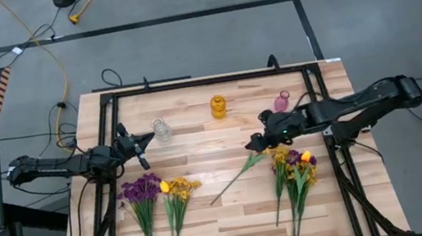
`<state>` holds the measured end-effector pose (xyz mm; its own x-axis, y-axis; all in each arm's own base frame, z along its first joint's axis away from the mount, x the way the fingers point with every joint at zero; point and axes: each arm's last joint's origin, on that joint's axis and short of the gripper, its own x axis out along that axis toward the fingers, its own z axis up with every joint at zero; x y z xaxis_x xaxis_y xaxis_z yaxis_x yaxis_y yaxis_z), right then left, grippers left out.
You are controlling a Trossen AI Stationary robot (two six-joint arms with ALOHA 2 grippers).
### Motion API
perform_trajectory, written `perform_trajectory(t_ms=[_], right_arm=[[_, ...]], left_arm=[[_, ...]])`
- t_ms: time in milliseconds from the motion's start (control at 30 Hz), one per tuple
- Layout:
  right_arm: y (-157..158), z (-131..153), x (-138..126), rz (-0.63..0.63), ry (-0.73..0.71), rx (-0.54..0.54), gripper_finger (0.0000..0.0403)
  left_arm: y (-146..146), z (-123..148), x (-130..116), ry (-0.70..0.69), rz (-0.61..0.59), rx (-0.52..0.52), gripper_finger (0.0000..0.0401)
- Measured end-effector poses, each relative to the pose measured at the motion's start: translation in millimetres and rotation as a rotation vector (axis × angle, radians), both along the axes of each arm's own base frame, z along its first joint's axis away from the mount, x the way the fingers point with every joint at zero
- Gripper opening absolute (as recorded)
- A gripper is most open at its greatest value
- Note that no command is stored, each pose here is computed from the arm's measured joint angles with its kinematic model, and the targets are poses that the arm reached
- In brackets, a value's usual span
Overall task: Sort flowers into vase by color
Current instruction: Put the top orange flower into the purple vase
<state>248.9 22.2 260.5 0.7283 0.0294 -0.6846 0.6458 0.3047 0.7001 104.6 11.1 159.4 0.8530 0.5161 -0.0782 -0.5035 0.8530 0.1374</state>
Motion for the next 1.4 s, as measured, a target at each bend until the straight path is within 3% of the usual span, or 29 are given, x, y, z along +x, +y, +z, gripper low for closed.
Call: perform_trajectory(t_ms=[100, 367, 733, 933, 1067, 1400], right_arm=[[2.9, -15.4, 9.6, -0.003, 0.081, 0.143, 0.0295], [4.5, -54.5, 29.0, -0.056, 0.268, 0.330, 0.0295], [-15.6, -85.7, 40.7, -0.263, 0.388, 0.436, 0.0294], [-16.8, -100.2, 43.6, -0.332, 0.485, 0.588, 0.0290], [-16.5, -111.7, 46.1, -0.385, 0.535, 0.627, 0.0290], [-31.4, -125.4, 58.8, -0.430, 0.472, 0.661, 0.0289]], left_arm=[[0.0, -0.1, 0.0, 0.000, 0.000, 0.000, 0.0000], [0.0, 0.0, 0.0, 0.000, 0.000, 0.000, 0.0000], [0.0, -0.1, 0.0, 0.000, 0.000, 0.000, 0.0000], [0.0, 0.0, 0.0, 0.000, -0.001, 0.000, 0.0000], [0.0, 0.0, 0.0, 0.000, -0.001, 0.000, 0.0000], [0.0, 0.0, 0.0, 0.001, -0.001, 0.000, 0.0000]])
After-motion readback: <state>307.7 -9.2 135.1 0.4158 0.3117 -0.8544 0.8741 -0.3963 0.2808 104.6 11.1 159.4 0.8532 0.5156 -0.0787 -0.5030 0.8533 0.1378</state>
